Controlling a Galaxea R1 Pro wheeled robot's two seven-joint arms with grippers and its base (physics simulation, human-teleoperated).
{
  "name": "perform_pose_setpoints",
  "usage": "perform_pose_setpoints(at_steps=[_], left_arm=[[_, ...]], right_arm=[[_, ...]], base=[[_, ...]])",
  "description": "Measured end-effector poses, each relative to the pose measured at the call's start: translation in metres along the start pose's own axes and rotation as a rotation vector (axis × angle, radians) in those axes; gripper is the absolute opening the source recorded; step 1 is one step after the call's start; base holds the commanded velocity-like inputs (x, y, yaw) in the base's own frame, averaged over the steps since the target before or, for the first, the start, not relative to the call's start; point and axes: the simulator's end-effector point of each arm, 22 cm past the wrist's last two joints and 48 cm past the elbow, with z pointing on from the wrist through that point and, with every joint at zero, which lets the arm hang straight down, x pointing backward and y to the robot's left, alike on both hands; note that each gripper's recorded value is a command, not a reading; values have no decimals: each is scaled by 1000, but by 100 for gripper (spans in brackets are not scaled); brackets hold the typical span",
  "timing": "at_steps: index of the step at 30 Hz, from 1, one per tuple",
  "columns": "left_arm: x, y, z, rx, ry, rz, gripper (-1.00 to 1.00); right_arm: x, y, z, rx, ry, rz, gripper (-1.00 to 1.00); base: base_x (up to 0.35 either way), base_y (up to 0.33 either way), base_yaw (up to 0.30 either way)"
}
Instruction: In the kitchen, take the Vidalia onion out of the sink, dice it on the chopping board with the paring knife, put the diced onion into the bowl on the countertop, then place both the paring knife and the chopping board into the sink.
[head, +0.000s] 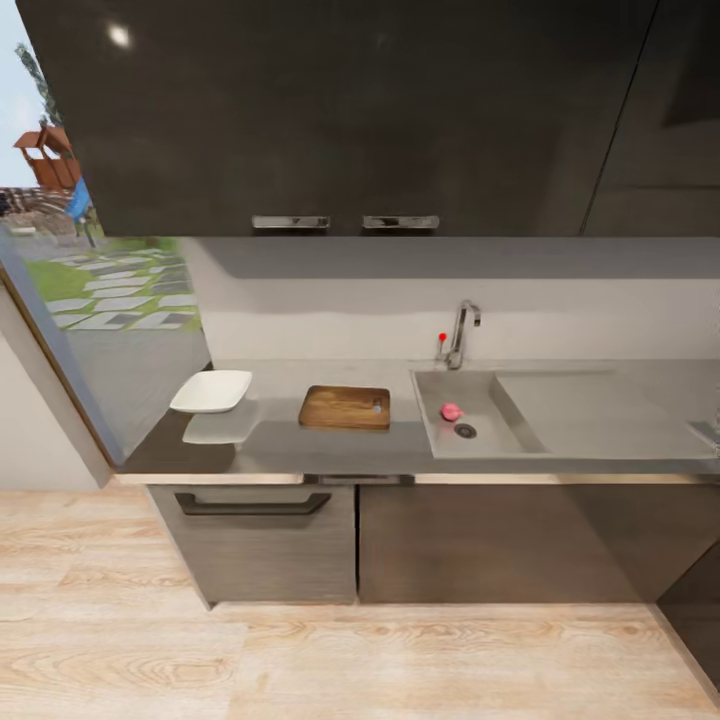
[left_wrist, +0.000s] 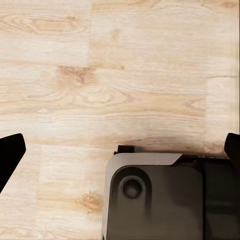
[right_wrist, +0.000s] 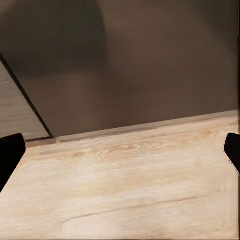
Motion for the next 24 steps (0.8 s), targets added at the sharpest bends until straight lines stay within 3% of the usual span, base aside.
perform_pose_setpoints(at_steps=[24], left_arm=[[0,0,0,0,0,0,100]], right_arm=[[2,1,0,-2,4,-2,100]], base=[[65,-306,0]])
